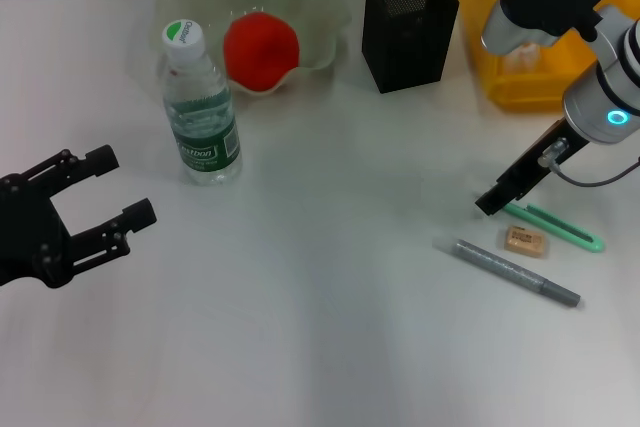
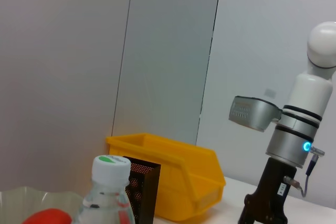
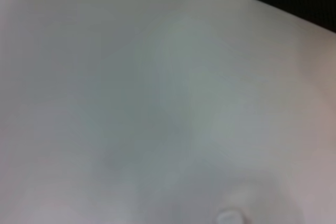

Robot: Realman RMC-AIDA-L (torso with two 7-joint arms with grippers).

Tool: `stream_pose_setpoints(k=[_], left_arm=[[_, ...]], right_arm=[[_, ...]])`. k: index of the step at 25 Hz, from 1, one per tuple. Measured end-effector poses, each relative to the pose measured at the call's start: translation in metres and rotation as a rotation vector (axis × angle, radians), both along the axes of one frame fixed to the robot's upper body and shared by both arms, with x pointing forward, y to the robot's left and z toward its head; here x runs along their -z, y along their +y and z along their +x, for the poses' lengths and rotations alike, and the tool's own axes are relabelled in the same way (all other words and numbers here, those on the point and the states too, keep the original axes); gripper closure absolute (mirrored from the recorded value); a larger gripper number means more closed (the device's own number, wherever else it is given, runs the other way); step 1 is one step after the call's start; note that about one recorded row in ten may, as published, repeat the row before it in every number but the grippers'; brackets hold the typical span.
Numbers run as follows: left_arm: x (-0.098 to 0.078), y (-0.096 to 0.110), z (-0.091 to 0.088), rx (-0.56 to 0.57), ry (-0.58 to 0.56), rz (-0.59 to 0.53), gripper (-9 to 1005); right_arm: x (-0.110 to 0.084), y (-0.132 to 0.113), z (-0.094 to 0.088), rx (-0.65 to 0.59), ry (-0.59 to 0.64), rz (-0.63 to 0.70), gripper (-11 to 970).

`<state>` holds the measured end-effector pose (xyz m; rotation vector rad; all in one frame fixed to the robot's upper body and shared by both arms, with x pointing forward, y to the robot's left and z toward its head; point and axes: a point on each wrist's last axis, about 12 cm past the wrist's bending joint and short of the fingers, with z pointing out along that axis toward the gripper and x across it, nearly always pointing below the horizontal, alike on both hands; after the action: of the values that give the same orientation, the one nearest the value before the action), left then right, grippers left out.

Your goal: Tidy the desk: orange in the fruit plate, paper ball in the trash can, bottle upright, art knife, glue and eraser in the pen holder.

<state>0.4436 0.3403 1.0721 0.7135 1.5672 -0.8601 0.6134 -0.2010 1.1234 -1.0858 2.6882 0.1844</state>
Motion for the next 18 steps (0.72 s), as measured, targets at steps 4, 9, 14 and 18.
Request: stream_pose_setpoints(k=[4, 9, 14, 18], left_arm=[[-0.001, -0.0007, 0.0023, 0.002, -0.003, -0.001, 211], [-0.0019, -0.0015, 0.0041, 0.006, -0.004, -0.003, 211], [-0.0022, -0.0008, 0.0043, 0.002, -0.006, -0.004, 211], [-0.0026, 0.0025, 0.0037, -0.018, -0.008, -0.009, 211]], right_arm=[[0.0026, -0.0005, -0.001, 0.002, 0.012, -0.002, 292], [0.0035, -0.0006, -0.0012, 0.003, 0.016, -0.004, 494], [0.0057, 0.0004, -0.0007, 0.001, 0.032, -0.009, 698], [0.0051, 0.0011, -0.0007, -0.003, 0.042, -0.013, 739]])
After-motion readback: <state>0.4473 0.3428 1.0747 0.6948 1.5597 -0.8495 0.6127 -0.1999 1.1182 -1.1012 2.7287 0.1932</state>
